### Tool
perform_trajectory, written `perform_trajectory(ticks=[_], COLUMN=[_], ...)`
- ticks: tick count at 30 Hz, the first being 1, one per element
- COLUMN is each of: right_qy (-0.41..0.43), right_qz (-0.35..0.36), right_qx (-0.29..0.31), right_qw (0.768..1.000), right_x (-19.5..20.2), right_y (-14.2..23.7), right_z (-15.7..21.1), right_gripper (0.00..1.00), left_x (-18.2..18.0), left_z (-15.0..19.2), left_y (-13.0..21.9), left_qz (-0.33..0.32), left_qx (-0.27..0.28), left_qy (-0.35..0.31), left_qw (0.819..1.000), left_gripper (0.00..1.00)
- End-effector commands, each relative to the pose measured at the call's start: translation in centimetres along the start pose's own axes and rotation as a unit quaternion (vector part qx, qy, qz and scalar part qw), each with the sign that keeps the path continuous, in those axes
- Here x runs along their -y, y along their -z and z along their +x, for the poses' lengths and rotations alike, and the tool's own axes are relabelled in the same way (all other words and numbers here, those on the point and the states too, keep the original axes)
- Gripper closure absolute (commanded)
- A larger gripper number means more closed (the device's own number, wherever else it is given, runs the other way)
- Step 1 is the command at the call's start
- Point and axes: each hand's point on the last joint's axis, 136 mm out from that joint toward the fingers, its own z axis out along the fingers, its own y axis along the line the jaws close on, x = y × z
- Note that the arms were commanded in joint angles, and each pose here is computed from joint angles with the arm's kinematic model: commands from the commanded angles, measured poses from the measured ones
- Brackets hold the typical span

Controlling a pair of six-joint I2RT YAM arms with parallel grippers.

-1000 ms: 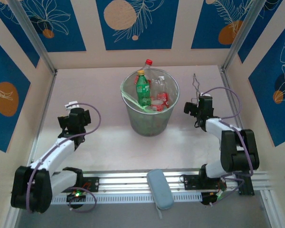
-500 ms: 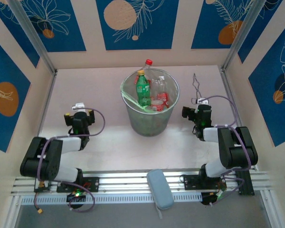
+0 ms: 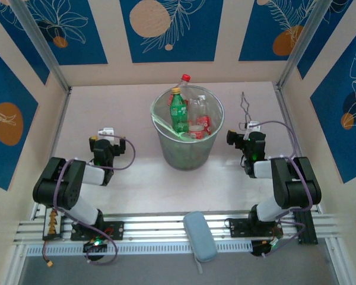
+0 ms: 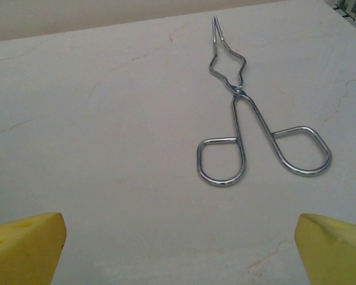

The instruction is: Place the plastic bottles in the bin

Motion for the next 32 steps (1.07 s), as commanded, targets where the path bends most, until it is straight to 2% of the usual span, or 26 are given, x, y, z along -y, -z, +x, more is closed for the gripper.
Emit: perform_trajectory(ticks=[1, 32], right_qy=[0.002, 0.004], right_qz=[-0.005, -0.007], right_qx=[0.019, 0.015], right_qw=[1.0, 1.0], right_x=[-0.21, -0.33], right_y=[0.04, -0.02], right_z=[-0.86, -0.79], right_gripper=[0.01, 0.01], left_x=[0.13, 0.17], left_z=[-1.57, -1.47], left_y=[-0.08, -0.18], left_qz=[0.008, 0.008], left_qx=[0.032, 0.028], left_qy=[-0.001, 0.001], left_qw=[0.999, 1.0], left_gripper=[0.0, 0.0])
